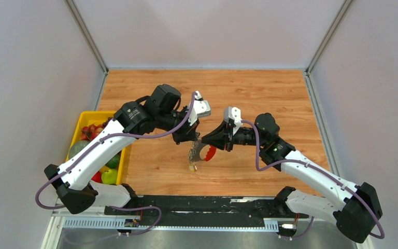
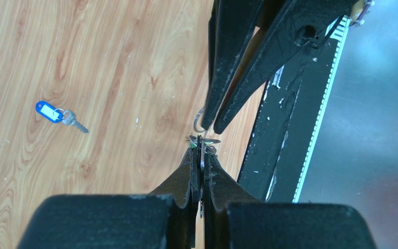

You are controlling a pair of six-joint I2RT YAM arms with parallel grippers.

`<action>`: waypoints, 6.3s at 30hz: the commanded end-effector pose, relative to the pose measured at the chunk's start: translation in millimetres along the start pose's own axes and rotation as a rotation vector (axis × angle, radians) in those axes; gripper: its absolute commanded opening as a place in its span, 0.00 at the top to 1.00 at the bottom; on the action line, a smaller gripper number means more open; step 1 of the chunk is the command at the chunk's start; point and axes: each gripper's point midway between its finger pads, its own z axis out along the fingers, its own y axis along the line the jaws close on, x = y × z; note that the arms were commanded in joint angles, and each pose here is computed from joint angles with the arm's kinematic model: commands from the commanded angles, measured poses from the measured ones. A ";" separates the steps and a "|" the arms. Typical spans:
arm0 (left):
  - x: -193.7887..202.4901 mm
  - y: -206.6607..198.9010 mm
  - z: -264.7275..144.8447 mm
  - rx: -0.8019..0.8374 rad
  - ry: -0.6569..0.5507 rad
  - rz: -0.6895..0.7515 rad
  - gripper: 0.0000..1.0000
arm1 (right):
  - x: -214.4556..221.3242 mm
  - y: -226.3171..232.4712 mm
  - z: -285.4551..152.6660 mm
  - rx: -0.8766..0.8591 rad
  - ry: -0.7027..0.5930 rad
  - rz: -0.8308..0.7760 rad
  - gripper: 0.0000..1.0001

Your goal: Remove the keys from the keyring

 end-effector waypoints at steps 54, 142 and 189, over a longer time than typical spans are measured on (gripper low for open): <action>-17.8 -17.7 -9.9 0.034 -0.096 0.037 1.00 | -15.7 2.6 7.2 0.082 -0.049 -0.049 1.00; -22.2 -32.5 -6.9 0.109 -0.145 0.056 1.00 | -31.9 34.6 4.7 -0.043 -0.117 -0.092 0.59; -7.0 -6.2 2.6 -0.001 -0.037 -0.182 1.00 | -51.5 26.5 -24.9 0.125 -0.239 -0.165 0.85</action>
